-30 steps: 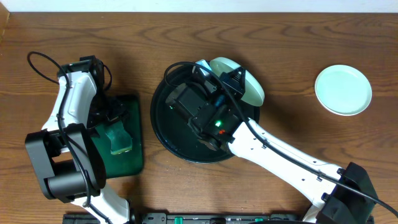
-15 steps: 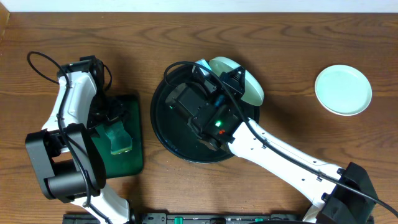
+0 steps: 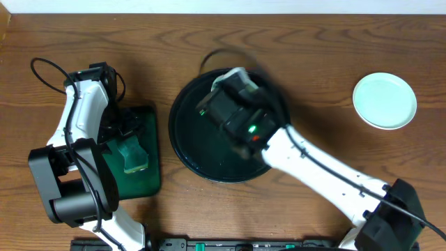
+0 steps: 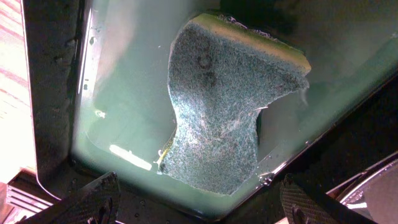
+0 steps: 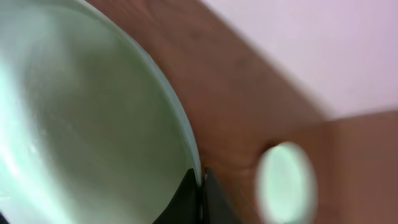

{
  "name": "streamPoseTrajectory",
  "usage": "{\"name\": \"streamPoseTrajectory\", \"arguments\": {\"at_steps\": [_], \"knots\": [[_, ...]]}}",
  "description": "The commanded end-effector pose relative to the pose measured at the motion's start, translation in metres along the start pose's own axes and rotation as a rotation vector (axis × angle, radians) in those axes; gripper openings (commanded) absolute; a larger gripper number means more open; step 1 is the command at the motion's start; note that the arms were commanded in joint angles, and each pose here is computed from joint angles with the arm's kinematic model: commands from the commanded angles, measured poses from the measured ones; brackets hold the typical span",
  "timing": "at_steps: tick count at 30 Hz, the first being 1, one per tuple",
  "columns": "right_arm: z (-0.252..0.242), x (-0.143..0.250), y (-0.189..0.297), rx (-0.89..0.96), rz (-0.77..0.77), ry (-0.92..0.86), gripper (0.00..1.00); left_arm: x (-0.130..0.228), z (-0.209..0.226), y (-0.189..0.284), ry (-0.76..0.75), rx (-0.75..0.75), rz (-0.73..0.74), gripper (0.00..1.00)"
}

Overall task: Clean dirty plates on tray and stack at the side
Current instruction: 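Carry the plate right and lower it onto the plate stack, release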

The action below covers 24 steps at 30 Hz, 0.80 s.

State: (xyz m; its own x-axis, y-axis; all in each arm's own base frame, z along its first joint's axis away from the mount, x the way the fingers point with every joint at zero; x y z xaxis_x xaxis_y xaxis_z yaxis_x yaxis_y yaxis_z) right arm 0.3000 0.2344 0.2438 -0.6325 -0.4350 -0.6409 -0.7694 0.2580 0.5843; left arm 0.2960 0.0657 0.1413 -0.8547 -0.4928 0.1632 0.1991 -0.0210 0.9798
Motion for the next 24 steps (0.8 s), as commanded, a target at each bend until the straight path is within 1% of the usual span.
{"name": "streamPoseTrajectory", "arguments": {"at_steps": [1, 4, 9, 12, 16, 20, 24], "knots": [[-0.024, -0.007, -0.016, -0.103, 0.082, -0.438, 0.01, 0.002, 0.001, -0.001, -0.007, -0.006, 0.008, 0.83], [-0.053, 0.001, -0.045, -0.108, 0.189, -0.589, 0.01, 0.002, 0.001, -0.001, -0.007, -0.006, 0.008, 0.83], [-0.117, 0.028, -0.091, -0.129, 0.400, -0.829, 0.01, 0.002, 0.001, -0.001, -0.007, -0.006, 0.008, 0.83], [-0.161, 0.046, -0.113, -0.105, 0.462, -0.967, 0.02, 0.002, 0.001, -0.001, -0.007, -0.006, 0.008, 0.83], [-0.226, 0.084, -0.134, -0.032, 0.538, -1.175, 0.01, 0.002, 0.001, -0.001, -0.007, -0.006, 0.008, 0.83], [-0.281, 0.125, -0.140, 0.058, 0.591, -1.342, 0.01, 0.002, 0.001, -0.001, -0.007, -0.006, 0.008, 0.83], [-0.320, 0.169, -0.139, 0.165, 0.634, -1.462, 0.02, 0.002, 0.001, -0.001, -0.007, -0.006, 0.008, 0.83]]}}
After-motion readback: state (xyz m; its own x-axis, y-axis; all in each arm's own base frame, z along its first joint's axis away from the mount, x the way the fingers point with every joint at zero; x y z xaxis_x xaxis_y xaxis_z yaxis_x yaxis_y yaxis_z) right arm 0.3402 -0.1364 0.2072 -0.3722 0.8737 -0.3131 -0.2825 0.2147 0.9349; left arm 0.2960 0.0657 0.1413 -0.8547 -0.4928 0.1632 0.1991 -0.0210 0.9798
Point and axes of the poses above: each gripper's point midway between its finger pads, its own y axis back along the fingers, its own z axis along the line the jaws close on, x = y × z, the point moved 8 cm from there along y, back along the fingers, and after that the axes turned 5 degrees about -y, right-handed, at the moved point
